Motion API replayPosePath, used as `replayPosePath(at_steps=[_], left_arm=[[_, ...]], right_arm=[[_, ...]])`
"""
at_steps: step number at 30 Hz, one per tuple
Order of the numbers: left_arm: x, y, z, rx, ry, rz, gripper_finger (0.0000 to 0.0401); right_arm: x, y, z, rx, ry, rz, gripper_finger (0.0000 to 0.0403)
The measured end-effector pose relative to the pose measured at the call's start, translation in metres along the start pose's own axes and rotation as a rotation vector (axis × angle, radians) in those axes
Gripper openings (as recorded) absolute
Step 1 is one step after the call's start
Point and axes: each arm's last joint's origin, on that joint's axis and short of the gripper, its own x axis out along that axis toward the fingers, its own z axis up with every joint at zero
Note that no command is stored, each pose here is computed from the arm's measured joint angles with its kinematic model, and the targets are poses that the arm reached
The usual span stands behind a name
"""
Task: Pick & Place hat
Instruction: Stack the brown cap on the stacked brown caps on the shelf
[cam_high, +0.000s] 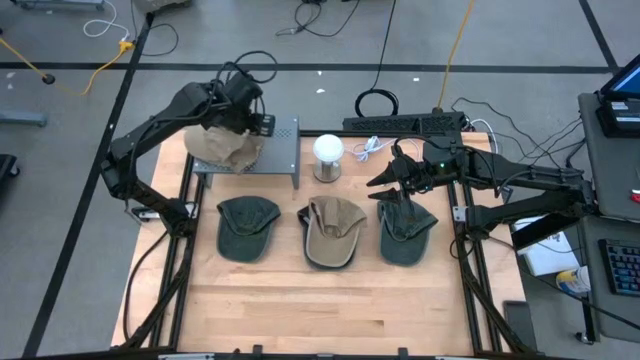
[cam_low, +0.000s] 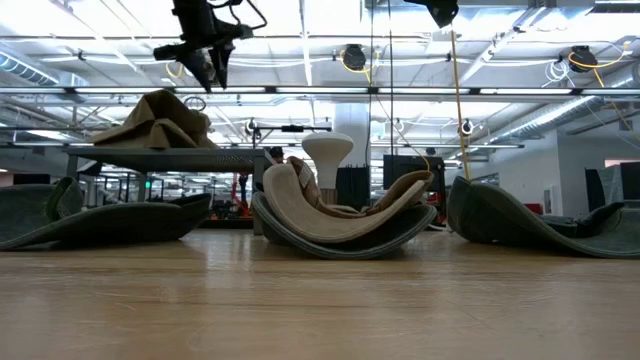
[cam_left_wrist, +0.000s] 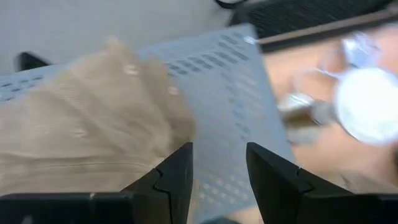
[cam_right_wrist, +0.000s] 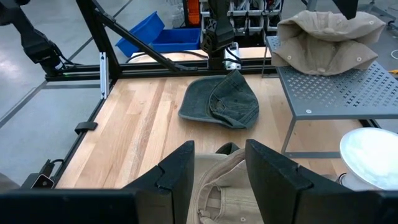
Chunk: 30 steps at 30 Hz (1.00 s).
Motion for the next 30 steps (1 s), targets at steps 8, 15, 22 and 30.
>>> replayPosePath(at_steps=[8, 15, 22, 30], left_arm=[[-0.005, -0.019, -0.01, 0.138, 0.127, -0.258, 0.0152], [-0.012, -0.04, -0.022, 0.204, 0.22, -0.478, 0.0152], [-0.019, -0.06, -0.031, 0.242, 0.21, -0.608, 0.0152], [-0.028, -0.08, -0.035, 0.298, 0.127, -0.727, 0.0152]], right_arm=[[0.0, 0.0, 0.0, 0.135, -0.002, -0.012, 0.0139], [0.0, -0.005, 0.0, 0.597, -0.049, -0.155, 0.0139], [-0.001, -0.006, 0.0, 0.958, -0.099, -0.195, 0.0139], [0.005, -0.001, -0.017, 1.15, 0.001, -0.289, 0.0157]])
